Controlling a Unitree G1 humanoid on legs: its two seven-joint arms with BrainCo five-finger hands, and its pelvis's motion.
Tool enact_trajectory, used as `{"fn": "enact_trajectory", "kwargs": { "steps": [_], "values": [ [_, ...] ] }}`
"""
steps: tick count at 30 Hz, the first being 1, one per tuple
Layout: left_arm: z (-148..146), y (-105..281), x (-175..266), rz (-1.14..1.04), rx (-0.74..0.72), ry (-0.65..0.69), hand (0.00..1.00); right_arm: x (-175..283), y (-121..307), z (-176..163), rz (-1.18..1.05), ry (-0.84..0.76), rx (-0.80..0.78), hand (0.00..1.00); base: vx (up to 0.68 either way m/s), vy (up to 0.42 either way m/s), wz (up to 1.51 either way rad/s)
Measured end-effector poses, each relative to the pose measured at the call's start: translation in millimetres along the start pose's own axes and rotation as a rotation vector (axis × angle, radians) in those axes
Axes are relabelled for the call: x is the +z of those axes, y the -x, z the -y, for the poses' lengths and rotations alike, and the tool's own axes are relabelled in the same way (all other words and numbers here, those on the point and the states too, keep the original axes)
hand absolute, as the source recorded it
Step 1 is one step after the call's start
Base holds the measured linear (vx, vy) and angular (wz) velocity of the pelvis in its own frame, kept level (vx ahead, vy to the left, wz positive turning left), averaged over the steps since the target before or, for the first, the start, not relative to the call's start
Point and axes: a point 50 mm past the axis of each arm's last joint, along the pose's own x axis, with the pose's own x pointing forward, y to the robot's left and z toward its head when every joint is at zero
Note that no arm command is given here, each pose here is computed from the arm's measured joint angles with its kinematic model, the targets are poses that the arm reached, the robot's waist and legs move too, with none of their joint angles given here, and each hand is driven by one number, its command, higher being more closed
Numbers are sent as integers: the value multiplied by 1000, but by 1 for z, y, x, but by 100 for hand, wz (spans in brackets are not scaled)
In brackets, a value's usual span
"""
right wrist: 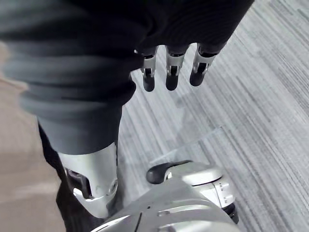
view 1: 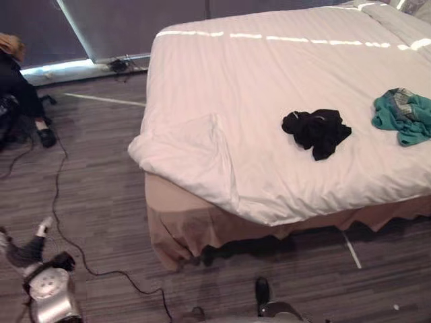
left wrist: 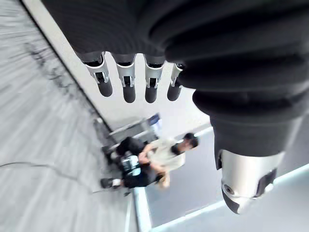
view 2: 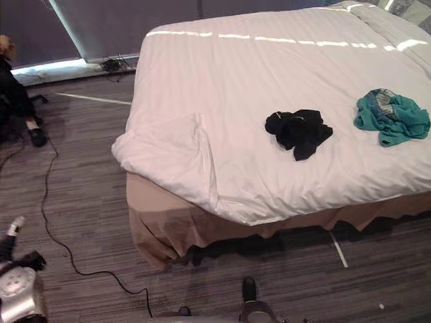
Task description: Tidy the bed and pick cloth on bed and put in laundry
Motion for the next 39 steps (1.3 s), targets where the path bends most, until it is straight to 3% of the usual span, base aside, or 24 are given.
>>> {"fn": "enact_trajectory", "kwargs": {
  "steps": [7,12,13,18,19,24,31,35,39],
  "values": [
    [55,-14,74,265,-133,62,0,16,-1,3,75,-35,-10,0,-66,-3,-12],
    [129,3,148,497,-342,99,0,37,-3,-6,124,-66,14,0,-82,-16,-31],
    [153,10,169,558,-414,65,0,46,-4,-11,149,-76,26,0,-75,-34,-17],
    [195,17,204,622,-503,-36,0,72,-3,-23,224,-93,61,0,-25,-11,-20],
    [207,19,219,643,-521,-66,100,77,-2,-27,243,-87,74,0,-9,8,-12],
    [223,7,238,676,-524,-309,100,96,1,-34,316,-115,97,0,-14,31,-3],
    [222,2,234,716,-540,-489,100,109,6,-35,381,-147,99,0,-18,46,-16],
    [211,-8,190,635,-589,-570,100,116,6,-24,408,-160,77,0,-15,35,-1],
    [163,-20,120,491,-553,-597,100,117,2,12,412,-213,-25,0,-24,3,9]
  ]
}}
